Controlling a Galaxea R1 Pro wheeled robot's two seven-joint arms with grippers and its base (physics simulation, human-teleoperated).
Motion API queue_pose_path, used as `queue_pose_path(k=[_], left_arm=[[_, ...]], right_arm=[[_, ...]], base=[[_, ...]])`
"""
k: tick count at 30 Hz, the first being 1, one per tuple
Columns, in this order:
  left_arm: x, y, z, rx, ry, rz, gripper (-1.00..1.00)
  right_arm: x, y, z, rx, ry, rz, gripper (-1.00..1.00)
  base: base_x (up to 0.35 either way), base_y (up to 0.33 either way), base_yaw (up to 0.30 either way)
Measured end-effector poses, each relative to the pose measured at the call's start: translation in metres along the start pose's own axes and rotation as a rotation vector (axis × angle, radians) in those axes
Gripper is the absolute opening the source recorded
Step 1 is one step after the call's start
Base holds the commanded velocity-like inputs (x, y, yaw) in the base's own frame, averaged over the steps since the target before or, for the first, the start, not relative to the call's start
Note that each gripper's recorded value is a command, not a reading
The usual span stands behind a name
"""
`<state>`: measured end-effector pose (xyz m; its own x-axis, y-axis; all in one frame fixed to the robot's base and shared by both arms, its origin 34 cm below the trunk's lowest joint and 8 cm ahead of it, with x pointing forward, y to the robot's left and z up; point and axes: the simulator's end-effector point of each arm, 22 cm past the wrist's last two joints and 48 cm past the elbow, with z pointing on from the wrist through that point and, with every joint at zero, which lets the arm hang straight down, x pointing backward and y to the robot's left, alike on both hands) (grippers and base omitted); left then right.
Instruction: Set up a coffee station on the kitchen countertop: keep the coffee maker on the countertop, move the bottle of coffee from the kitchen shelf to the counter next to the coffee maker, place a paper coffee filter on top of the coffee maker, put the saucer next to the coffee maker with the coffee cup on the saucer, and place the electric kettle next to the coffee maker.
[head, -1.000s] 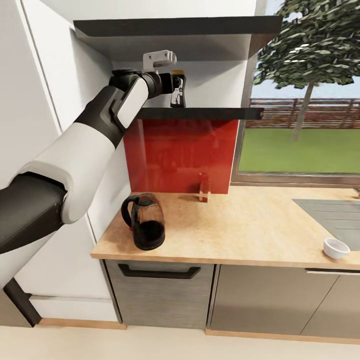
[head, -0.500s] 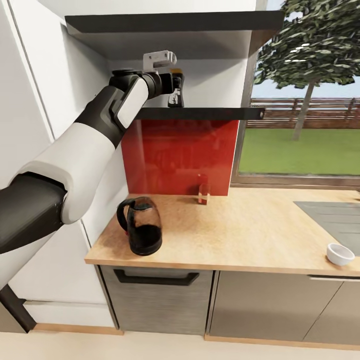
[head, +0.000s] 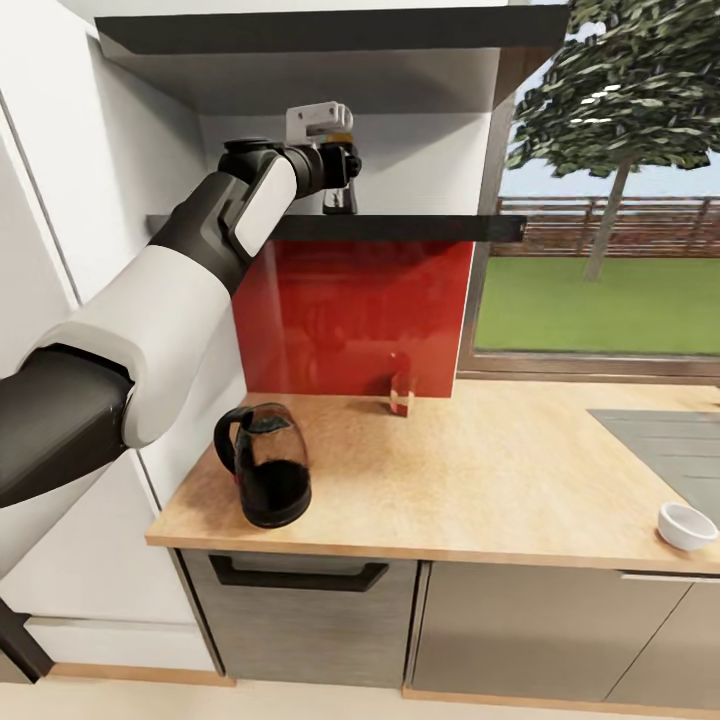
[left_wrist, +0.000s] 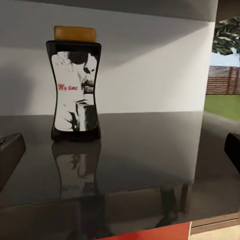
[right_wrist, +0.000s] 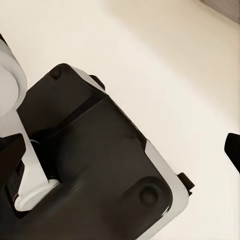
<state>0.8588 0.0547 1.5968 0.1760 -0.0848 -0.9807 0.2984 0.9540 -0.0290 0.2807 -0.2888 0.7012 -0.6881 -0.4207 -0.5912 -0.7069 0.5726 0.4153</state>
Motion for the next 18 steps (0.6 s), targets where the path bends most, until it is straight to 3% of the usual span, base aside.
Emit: queue_pose_path(k=[11, 18], left_arm=[[0.002, 0.0, 0.0, -0.011, 0.003, 0.021, 1.0], [-0.003, 0.014, -0.003, -0.103, -0.01, 0.057, 1.0]], right_arm=[[0.0, 0.0, 0.0, 0.0, 0.0, 0.0, 1.0], [0.0, 0.0, 0.0, 0.0, 0.0, 0.0, 1.0]], base=[[0.101, -0.02, 0.0], [0.009, -0.002, 0.0]])
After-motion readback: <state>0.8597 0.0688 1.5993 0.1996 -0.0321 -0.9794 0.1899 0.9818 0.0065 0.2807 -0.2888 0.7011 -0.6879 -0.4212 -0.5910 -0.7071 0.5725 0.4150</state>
